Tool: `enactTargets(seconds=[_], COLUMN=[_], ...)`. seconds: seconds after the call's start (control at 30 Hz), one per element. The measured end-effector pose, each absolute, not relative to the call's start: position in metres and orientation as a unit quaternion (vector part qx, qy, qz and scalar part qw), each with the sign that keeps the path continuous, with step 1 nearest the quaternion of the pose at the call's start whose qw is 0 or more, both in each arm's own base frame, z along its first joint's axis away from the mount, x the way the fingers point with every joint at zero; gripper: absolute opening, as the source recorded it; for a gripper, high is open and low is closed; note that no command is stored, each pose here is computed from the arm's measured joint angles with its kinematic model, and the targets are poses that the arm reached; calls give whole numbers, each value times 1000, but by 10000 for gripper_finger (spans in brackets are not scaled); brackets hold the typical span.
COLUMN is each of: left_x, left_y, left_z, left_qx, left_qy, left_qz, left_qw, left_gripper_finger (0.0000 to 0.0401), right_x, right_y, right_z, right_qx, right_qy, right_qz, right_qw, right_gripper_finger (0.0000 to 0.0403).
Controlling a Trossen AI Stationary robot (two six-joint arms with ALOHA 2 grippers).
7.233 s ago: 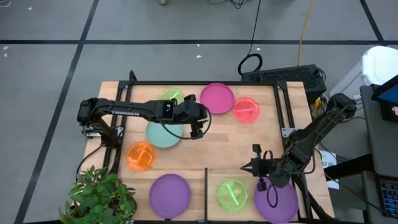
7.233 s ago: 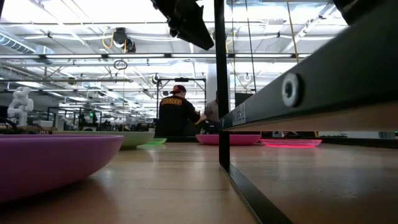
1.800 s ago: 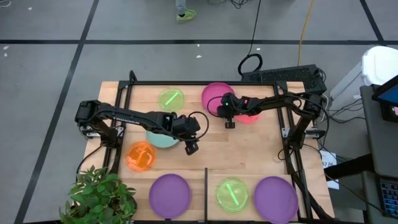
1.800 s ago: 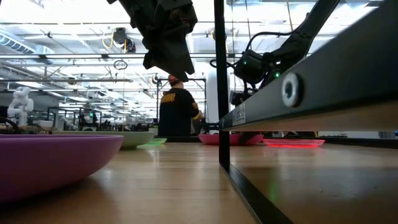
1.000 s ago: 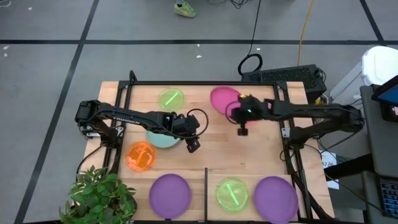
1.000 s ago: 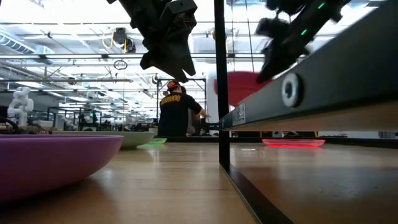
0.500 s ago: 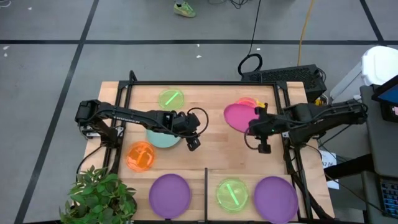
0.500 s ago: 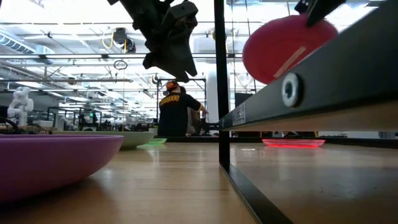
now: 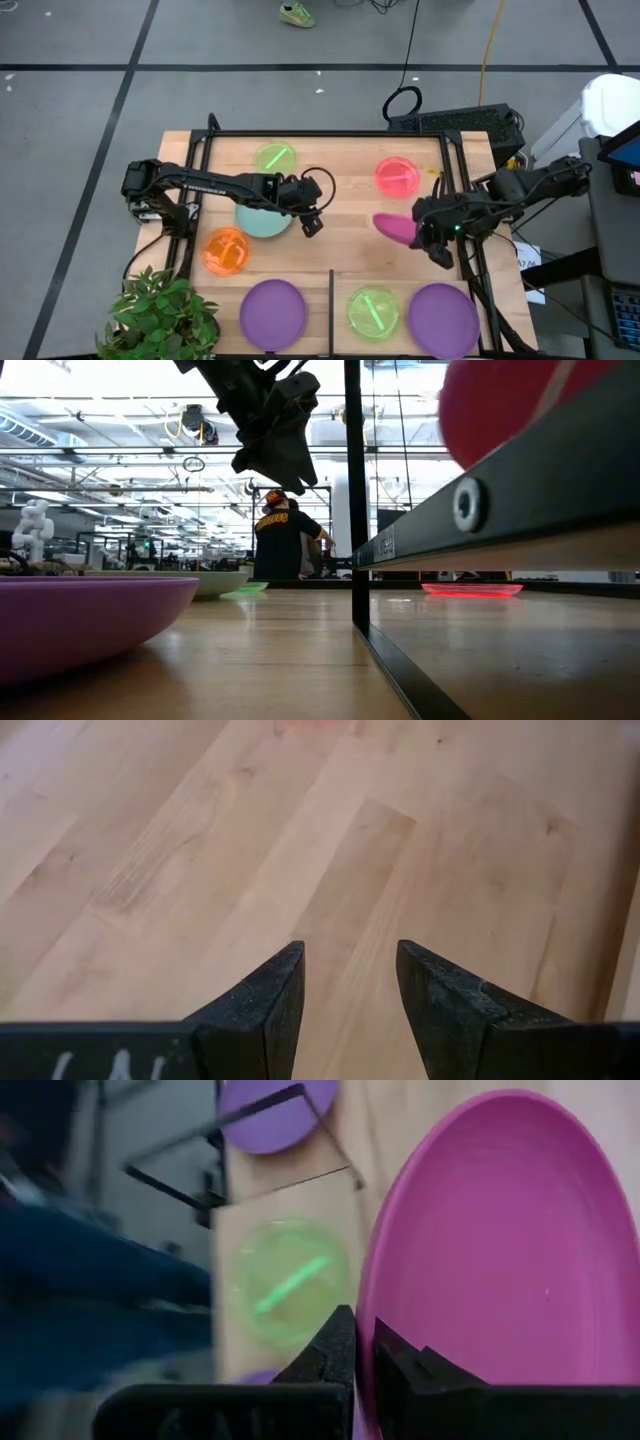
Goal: Place and stack plates onto a shelf
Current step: Stack the pink plate on top of the purple plate on the shelf
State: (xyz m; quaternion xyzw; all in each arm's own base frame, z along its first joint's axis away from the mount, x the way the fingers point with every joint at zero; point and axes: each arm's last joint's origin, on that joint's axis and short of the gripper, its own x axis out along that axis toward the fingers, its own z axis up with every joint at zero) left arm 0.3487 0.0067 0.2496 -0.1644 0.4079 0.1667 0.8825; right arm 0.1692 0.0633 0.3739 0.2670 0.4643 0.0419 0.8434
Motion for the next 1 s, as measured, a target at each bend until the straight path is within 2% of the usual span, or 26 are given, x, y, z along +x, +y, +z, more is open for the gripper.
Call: enactTargets(seconds=[0.13, 0.4, 0.7, 1.0], left_x=[349, 349, 349, 349], left_y=[6, 6, 3, 3], left_z=[249, 249, 249, 249], left_qx=[-158, -156, -126, -115], left_qy=[411, 412, 420, 421], left_qz=[156, 152, 127, 121], left_qw=[884, 884, 890, 891], left_gripper_finger=[165, 165, 165, 165], right_x=[171, 183, 196, 178], right_y=[70, 95, 133, 141], right_z=[377, 371, 360, 385], right_qx=[406, 549, 580, 575], right_qy=[460, 467, 496, 506], right_qz=[-5, -68, -76, -141], right_qw=[790, 690, 642, 627], right_gripper_finger=[0, 0, 0, 0])
